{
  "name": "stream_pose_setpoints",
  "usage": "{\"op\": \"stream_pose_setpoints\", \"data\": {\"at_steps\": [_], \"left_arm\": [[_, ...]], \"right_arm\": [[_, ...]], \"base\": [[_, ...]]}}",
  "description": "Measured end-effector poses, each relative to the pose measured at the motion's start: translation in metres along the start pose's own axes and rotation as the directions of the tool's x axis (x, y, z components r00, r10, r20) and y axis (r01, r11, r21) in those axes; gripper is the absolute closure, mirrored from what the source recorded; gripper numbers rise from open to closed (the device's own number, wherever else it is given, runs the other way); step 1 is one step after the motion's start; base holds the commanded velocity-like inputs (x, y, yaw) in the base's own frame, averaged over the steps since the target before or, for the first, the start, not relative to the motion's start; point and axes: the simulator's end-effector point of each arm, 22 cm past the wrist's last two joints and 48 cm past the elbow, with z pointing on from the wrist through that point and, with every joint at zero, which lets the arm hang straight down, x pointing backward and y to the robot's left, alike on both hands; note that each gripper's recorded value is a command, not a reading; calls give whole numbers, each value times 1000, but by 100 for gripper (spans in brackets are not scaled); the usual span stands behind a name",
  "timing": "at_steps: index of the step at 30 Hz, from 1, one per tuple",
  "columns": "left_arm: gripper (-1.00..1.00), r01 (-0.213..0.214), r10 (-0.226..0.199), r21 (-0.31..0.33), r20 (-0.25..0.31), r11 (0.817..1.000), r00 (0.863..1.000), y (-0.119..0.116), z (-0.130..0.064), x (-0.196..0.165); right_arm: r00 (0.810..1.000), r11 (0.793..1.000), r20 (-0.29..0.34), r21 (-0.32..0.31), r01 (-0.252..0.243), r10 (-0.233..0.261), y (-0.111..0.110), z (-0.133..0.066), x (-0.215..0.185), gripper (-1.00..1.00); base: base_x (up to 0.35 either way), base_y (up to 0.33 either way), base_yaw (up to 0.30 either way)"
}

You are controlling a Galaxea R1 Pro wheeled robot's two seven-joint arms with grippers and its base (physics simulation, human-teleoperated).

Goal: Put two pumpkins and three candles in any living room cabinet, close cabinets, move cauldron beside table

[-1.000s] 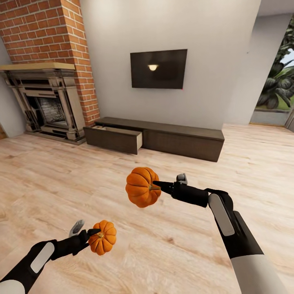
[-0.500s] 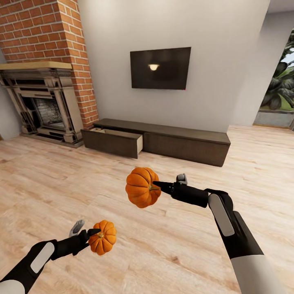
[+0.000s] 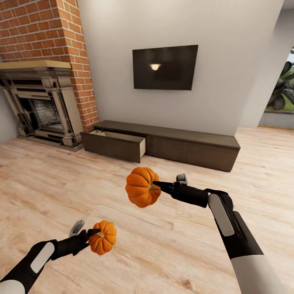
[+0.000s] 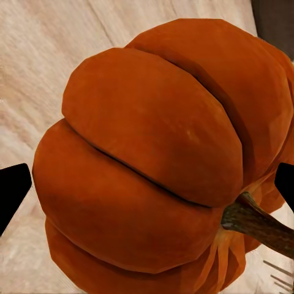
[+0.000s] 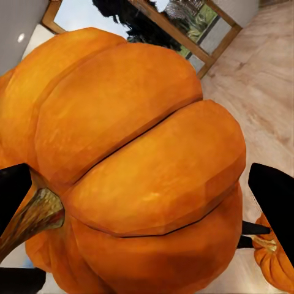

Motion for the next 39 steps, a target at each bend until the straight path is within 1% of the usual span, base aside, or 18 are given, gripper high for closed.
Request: {"op": "stream_pose_setpoints", "data": {"at_steps": [22, 30, 36, 39], "left_arm": [[100, 1, -1, 1, 0, 1000, 1000, 0, 0, 0], [100, 4, -4, -1, -2, 1000, 1000, 1, 1, 1], [100, 7, -7, -3, -4, 1000, 1000, 2, 1, 2], [100, 7, -7, -3, -4, 1000, 1000, 3, 1, 2]], "right_arm": [[1000, 1000, 1, 0, 2, -2, 1, 0, 0, 100], [1000, 1000, 4, -3, 12, -12, 4, 0, -2, 100], [1000, 1000, 5, -5, 11, -11, 3, 0, -2, 100], [1000, 1000, 4, -21, 10, -10, 7, 0, -2, 100]], "base": [[335, 151, 0], [335, 150, -151], [335, 151, -34], [333, 157, -5]]}}
